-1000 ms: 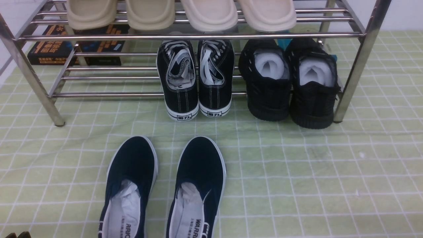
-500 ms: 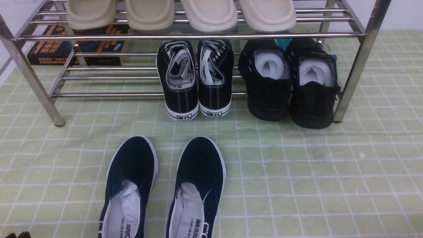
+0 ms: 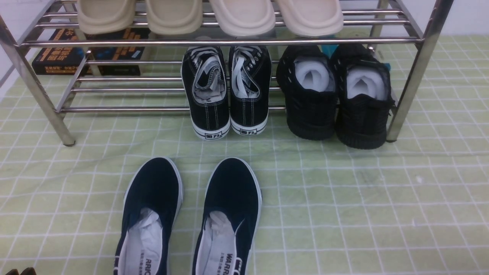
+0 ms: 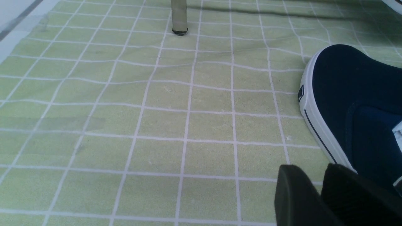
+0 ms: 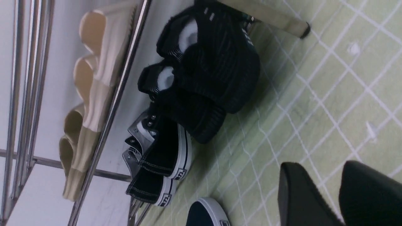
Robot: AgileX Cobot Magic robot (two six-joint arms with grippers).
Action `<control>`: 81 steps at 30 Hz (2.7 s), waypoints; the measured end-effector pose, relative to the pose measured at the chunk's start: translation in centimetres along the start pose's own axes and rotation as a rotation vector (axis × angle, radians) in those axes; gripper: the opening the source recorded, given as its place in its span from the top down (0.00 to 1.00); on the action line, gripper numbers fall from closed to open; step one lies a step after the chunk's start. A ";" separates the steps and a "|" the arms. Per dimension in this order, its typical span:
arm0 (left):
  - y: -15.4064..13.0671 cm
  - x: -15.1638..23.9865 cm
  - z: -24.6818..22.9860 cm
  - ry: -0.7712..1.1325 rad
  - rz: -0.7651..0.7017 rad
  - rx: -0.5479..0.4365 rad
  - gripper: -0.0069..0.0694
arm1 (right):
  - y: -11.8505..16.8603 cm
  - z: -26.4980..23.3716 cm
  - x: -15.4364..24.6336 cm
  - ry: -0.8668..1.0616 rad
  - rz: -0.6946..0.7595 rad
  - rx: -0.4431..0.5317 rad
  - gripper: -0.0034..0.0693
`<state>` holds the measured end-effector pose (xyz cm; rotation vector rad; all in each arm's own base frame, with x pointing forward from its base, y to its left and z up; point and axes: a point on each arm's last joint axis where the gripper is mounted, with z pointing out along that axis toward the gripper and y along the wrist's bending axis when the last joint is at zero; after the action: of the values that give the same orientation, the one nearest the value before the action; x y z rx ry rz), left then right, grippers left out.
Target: Take the shoes off the shelf with your hand from the green coffee tablecloth.
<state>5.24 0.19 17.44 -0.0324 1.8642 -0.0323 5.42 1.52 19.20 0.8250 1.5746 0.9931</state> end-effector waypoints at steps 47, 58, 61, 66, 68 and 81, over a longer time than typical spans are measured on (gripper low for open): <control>0.0 0.0 0.0 0.000 0.001 0.000 0.65 | 21.7 28.5 6.5 0.847 -1.242 0.171 0.45; 0.0 0.0 0.0 0.000 0.001 0.000 0.63 | 21.3 32.7 8.4 0.783 -1.268 0.162 0.27; 0.0 0.0 0.0 -0.001 0.001 0.000 0.63 | 21.0 33.5 8.7 0.763 -1.261 0.189 0.26; 0.0 0.0 0.0 -0.001 0.001 0.000 0.63 | 19.8 34.6 9.0 0.726 -1.237 0.263 0.26; 0.0 0.0 0.0 -0.001 0.001 0.000 0.63 | 19.3 35.0 9.2 0.720 -1.230 0.285 0.26; 0.0 0.0 0.0 -0.001 0.001 0.000 0.61 | 15.9 37.2 9.7 0.741 -1.216 0.372 0.36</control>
<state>5.25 0.19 17.43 -0.0314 1.8629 -0.0315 40.02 23.60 25.85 -0.4181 2.4143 0.0566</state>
